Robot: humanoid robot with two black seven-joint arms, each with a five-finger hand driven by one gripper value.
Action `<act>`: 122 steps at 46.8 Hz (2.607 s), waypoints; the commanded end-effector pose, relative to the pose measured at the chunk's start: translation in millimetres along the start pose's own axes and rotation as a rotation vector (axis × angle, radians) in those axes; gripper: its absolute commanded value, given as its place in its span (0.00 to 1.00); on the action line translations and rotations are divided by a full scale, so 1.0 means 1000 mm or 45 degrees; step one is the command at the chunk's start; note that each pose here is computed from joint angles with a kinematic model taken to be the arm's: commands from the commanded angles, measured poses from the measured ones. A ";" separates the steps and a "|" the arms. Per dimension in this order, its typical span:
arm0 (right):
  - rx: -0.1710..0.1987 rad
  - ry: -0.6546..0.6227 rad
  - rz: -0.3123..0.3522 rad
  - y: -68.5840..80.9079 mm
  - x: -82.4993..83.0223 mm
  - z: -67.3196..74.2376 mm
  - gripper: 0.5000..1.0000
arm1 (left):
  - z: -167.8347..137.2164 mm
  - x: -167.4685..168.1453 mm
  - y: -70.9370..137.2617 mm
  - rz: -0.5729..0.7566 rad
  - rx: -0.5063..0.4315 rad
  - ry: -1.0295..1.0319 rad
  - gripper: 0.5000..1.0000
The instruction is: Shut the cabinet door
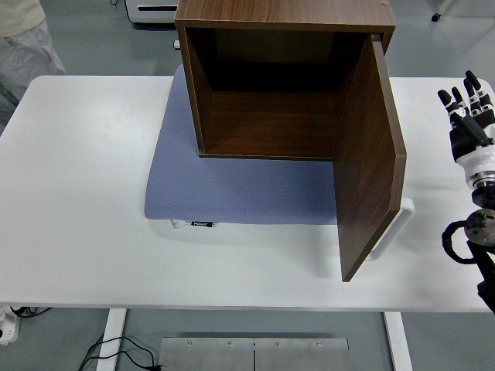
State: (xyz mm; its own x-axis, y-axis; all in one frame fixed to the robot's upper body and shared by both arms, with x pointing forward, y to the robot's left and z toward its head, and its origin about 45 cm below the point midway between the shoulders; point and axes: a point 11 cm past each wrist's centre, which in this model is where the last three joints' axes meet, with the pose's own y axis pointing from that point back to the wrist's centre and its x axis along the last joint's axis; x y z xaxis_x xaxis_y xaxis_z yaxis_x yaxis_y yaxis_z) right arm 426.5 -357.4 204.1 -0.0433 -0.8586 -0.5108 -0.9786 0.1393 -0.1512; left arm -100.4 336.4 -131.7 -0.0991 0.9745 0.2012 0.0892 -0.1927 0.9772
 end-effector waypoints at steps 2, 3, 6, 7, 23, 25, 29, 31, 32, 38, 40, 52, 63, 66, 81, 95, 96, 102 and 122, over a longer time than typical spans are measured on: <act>0.000 -0.001 0.000 0.000 0.000 0.000 1.00 | 0.000 0.000 0.000 -0.002 0.000 -0.002 1.00; 0.000 -0.001 0.000 0.000 0.000 0.000 1.00 | 0.000 0.000 0.000 -0.002 0.000 -0.002 1.00; 0.000 -0.001 0.000 0.000 0.000 0.000 1.00 | 0.000 0.000 0.000 -0.002 0.000 -0.002 1.00; 0.001 0.000 -0.002 0.000 0.000 -0.001 1.00 | 0.000 0.000 0.000 -0.002 0.000 -0.002 1.00; 0.005 0.012 0.002 -0.001 0.003 -0.004 1.00 | -0.006 0.000 0.000 -0.001 0.013 -0.003 1.00; 0.004 0.011 0.000 0.000 0.003 -0.003 1.00 | -0.006 0.000 0.000 -0.001 0.013 -0.003 1.00; 0.006 0.012 -0.001 -0.001 0.003 -0.004 1.00 | -0.007 0.000 0.000 -0.001 0.015 -0.003 1.00; 0.005 0.013 0.000 -0.001 0.003 -0.004 1.00 | -0.007 0.000 0.000 0.000 0.015 -0.001 1.00; 0.006 0.012 -0.001 -0.001 0.003 -0.004 1.00 | -0.007 0.000 0.000 0.000 0.015 -0.001 1.00; 0.005 0.013 -0.001 -0.001 0.002 -0.004 1.00 | -0.007 0.000 0.000 -0.001 0.013 -0.003 1.00; 0.004 0.013 -0.004 -0.001 0.002 -0.005 1.00 | -0.007 0.000 0.000 -0.001 0.015 -0.003 1.00; 0.009 0.027 -0.005 -0.003 0.005 -0.010 1.00 | -0.007 0.000 0.000 -0.001 0.015 -0.003 1.00; 0.022 0.030 -0.013 -0.004 0.003 -0.014 1.00 | -0.008 0.000 0.000 0.000 0.017 -0.003 1.00; 0.025 0.032 -0.021 -0.005 0.002 -0.016 1.00 | -0.008 0.000 0.000 0.000 0.017 -0.003 1.00; 0.006 0.050 -0.023 -0.006 0.006 -0.021 1.00 | -0.008 0.000 0.000 0.000 0.017 -0.003 1.00; -0.018 0.063 -0.022 -0.007 0.008 -0.022 1.00 | -0.008 0.000 0.000 0.000 0.017 -0.003 1.00; -0.018 0.062 -0.023 -0.007 0.008 -0.022 1.00 | -0.008 0.000 0.000 0.000 0.017 -0.003 1.00; -0.023 0.064 -0.025 -0.006 0.008 -0.021 1.00 | -0.008 0.000 0.000 0.000 0.017 -0.003 1.00; -0.026 0.142 -0.052 -0.008 0.027 -0.049 1.00 | -0.008 0.000 0.000 0.000 0.017 -0.003 1.00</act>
State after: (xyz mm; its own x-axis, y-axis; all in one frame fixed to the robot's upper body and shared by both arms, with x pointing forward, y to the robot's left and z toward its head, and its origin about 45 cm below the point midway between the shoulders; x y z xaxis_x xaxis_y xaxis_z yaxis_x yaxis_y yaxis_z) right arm 424.8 -398.5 229.6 -0.0242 -0.9075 -0.4194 -0.9835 0.0968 -0.1527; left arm -108.3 335.7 -130.7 -0.0972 0.9748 0.2010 0.1022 -0.1911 0.9762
